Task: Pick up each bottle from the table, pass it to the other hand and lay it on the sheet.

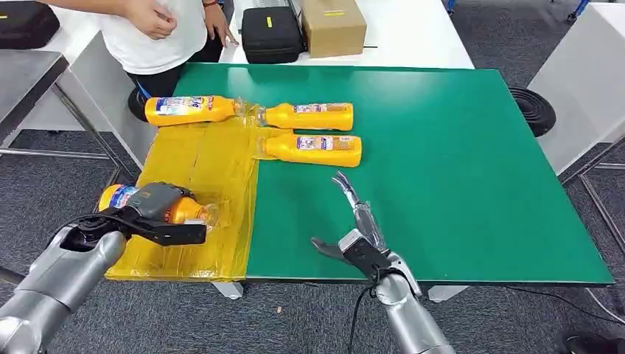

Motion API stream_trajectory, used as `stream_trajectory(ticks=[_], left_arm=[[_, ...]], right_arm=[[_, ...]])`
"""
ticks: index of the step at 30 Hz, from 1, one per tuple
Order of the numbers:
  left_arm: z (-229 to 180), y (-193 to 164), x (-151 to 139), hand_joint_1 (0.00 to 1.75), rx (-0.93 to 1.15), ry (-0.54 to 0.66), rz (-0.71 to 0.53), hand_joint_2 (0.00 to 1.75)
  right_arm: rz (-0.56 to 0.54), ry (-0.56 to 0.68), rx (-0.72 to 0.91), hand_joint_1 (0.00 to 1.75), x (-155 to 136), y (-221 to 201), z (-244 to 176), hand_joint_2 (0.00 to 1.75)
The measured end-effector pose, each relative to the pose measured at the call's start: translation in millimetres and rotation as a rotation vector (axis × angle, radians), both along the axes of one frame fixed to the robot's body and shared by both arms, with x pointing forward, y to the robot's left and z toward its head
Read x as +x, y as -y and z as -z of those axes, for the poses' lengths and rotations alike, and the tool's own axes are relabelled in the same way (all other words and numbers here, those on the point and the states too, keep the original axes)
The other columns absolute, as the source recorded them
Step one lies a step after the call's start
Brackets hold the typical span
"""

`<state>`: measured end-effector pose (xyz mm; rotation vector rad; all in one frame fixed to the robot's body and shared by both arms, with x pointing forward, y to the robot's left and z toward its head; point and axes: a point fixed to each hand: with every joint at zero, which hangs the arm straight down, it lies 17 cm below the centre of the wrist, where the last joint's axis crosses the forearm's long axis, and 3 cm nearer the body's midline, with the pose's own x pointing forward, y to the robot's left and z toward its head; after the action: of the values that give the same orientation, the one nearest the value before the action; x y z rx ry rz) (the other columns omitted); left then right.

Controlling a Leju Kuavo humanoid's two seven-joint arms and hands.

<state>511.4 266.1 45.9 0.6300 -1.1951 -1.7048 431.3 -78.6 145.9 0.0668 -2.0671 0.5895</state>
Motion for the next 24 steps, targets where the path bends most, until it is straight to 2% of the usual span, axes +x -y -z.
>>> stream_trajectory(ticks=[12,22,23,24], left_arm=[[28,9,-8,1.75,0.043,-0.077,0.026,1.75],[21,41,11,1.73,0.077,-0.116,0.077,1.75],[21,42,11,1.59,0.079,-0.119,0.079,1.75],[22,43,11,1.52,0.083,-0.121,0.080,1.75]], right_arm=[[0.021,0.000,0.029,0.00,2,7,-3,1.75],[0.039,0.005,0.043,0.00,5,10,-6,1.75],[0.038,0.005,0.043,0.00,4,9,-6,1.75],[0.038,0.004,0.043,0.00,4,9,-6,1.75]])
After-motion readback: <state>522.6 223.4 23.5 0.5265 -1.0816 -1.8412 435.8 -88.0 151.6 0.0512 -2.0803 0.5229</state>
